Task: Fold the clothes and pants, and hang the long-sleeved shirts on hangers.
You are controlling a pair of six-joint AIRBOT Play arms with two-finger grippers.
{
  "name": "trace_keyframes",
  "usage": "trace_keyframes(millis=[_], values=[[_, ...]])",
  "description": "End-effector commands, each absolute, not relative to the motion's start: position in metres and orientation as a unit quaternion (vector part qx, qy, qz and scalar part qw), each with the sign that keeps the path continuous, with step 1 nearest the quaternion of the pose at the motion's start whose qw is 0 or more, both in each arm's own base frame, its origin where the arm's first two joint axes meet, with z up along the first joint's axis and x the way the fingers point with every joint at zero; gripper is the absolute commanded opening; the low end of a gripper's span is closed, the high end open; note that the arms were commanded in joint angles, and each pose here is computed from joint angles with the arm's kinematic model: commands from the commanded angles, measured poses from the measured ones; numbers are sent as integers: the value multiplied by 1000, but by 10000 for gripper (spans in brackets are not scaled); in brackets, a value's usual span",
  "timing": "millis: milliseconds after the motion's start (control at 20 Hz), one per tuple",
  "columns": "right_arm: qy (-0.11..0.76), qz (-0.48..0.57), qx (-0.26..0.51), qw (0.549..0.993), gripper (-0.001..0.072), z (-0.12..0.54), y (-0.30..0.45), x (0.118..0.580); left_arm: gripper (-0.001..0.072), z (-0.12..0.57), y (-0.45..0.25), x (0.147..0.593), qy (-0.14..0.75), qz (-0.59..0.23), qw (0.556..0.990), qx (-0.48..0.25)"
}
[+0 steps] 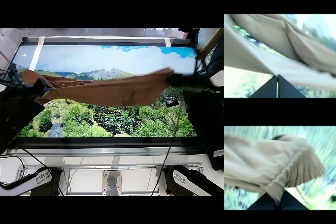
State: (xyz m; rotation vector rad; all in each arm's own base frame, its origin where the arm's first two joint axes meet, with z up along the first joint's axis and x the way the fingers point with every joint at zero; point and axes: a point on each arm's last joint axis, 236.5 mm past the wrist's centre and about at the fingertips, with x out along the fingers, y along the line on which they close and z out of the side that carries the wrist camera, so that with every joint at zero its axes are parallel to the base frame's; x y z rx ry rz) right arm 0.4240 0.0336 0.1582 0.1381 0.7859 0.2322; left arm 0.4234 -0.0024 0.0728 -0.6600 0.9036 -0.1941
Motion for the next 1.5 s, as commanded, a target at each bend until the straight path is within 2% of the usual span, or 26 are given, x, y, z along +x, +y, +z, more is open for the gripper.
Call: trace_keyframes(millis=[0,150,350,500,600,650,700,750,800,850,950,1100,1200,1350,1400,1450], values=[[310,101,53,944,41,234,21,432,11,111,-48,376,448,-174,836,-264],[286,96,54,952,41,245,18,441,11,129,-61,382,414,-183,859,-238],[346,93,70,931,41,184,14,472,10,120,-35,429,364,-127,888,-250],[399,100,122,903,41,108,20,509,10,61,-27,455,401,-99,869,-272],[403,98,171,894,45,67,27,537,11,12,-33,466,437,-90,847,-290],[390,90,195,895,161,56,27,552,41,-7,-37,473,444,-83,837,-310],[370,80,221,899,415,53,24,566,197,-18,-36,482,441,-73,831,-333],[348,67,238,904,486,56,17,576,479,-22,-32,491,429,-61,828,-355],[332,58,238,911,485,64,8,580,587,-19,-19,498,415,-48,832,-365],[322,51,232,916,485,76,-4,580,587,-9,1,503,398,-35,839,-369],[324,38,207,922,485,104,-39,563,587,24,54,504,358,-7,852,-383],[370,31,180,911,485,132,-81,504,587,61,122,470,328,25,852,-407],[421,50,170,890,484,131,-80,457,587,52,127,432,383,9,830,-406],[485,81,178,853,485,94,-52,397,586,-1,118,375,489,15,786,-377],[485,82,209,846,497,75,-40,385,586,-16,111,366,499,20,775,-388],[476,82,252,839,568,58,-26,378,586,-31,102,362,498,24,764,-410]])
